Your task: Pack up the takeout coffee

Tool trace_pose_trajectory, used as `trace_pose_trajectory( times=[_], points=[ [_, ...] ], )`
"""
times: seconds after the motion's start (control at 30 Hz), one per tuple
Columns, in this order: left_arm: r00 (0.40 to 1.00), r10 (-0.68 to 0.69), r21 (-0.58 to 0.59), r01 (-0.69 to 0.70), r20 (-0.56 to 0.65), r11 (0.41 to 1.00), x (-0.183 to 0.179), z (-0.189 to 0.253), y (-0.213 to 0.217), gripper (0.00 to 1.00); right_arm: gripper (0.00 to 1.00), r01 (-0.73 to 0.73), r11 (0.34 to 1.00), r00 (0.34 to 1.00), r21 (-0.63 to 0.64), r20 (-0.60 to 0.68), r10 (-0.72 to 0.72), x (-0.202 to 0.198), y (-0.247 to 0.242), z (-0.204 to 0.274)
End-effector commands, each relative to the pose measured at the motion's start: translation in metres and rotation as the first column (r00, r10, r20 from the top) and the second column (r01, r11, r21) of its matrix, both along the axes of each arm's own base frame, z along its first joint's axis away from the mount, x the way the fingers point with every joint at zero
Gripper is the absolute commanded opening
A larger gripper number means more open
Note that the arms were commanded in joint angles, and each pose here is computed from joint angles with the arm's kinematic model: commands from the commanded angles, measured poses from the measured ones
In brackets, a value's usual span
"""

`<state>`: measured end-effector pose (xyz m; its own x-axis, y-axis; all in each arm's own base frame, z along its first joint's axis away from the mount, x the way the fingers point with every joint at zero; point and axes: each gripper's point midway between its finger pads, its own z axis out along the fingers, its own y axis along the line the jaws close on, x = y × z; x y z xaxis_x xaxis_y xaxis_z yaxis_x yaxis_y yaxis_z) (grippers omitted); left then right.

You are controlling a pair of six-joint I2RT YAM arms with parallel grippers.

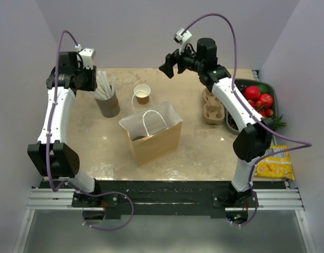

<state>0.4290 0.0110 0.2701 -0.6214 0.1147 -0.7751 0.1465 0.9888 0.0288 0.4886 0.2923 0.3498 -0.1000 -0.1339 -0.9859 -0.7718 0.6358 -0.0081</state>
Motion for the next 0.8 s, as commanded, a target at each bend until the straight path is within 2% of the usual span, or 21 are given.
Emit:
trace_pose_trajectory(
  times=[0.0, 0.17, 0.3, 0.6, 0.73, 0.77],
  points=[
    [1.000, -0.001, 0.005, 0.001, 0.023, 1.000, -0.004, 0.009, 0.002, 0.32, 0.94, -0.005, 0.999, 0.998, 0.035, 0.058, 0.003, -0.008, -0.004, 0.028],
    [1.000, 0.002, 0.006, -0.002, 0.017, 1.000, -0.002, 0.007, 0.003, 0.24, 0.94, -0.012, 0.999, 0.998, 0.042, 0.057, 0.010, -0.006, -0.002, 0.030],
    [1.000, 0.014, 0.025, -0.014, 0.018, 1.000, -0.006, 0.008, 0.006, 0.30, 0.94, -0.009, 0.999, 0.998, 0.040, 0.064, 0.006, -0.006, -0.004, 0.032],
    [1.000, 0.025, 0.051, -0.025, 0.004, 0.998, -0.018, 0.008, 0.011, 0.29, 0.94, -0.011, 0.999, 0.998, 0.040, 0.061, 0.009, -0.009, -0.004, 0.031],
    [1.000, 0.024, 0.046, -0.024, 0.016, 0.999, -0.017, 0.011, 0.010, 0.20, 0.94, -0.016, 0.999, 0.998, 0.044, 0.061, 0.013, -0.010, -0.003, 0.031],
    [1.000, 0.021, 0.042, -0.022, 0.021, 0.999, -0.016, 0.013, 0.009, 0.12, 0.94, -0.015, 0.999, 0.998, 0.045, 0.060, 0.013, -0.010, -0.003, 0.032]
  ],
)
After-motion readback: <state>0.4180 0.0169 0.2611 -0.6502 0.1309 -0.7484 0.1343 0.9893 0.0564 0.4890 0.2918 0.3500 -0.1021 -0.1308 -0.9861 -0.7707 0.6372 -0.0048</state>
